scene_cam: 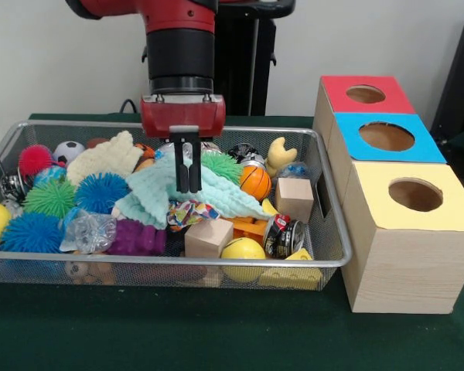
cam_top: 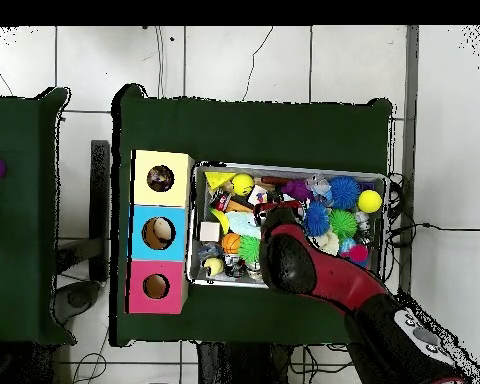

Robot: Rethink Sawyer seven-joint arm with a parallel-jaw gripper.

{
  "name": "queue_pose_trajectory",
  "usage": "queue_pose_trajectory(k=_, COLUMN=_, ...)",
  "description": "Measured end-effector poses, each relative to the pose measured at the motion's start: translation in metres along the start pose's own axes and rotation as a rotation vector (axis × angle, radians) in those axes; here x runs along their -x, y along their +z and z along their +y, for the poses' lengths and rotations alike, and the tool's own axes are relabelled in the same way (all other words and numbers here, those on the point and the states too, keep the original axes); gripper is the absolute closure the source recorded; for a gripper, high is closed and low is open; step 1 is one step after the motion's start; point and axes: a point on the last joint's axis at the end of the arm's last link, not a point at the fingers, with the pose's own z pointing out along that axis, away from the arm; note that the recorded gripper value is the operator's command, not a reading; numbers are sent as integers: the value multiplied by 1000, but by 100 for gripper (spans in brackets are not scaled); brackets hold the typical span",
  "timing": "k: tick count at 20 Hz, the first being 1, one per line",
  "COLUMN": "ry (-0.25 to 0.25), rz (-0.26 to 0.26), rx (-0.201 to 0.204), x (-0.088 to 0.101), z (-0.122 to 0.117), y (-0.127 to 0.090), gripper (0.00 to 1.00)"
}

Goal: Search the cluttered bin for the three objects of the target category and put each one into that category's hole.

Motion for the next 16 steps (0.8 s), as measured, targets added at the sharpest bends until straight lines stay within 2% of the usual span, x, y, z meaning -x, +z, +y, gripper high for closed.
queue_pose_trajectory(k=8, ry=17, rz=17, rx=-14, x=11, z=-6, y=-21, gripper=100)
queue_pose_trajectory(k=9, ry=20, rz=18, rx=-16, x=12, z=-6, y=-24, gripper=0)
queue_pose_trajectory(k=16, ry=28, rz=27, rx=-13, x=7, z=-6, y=-25, gripper=0)
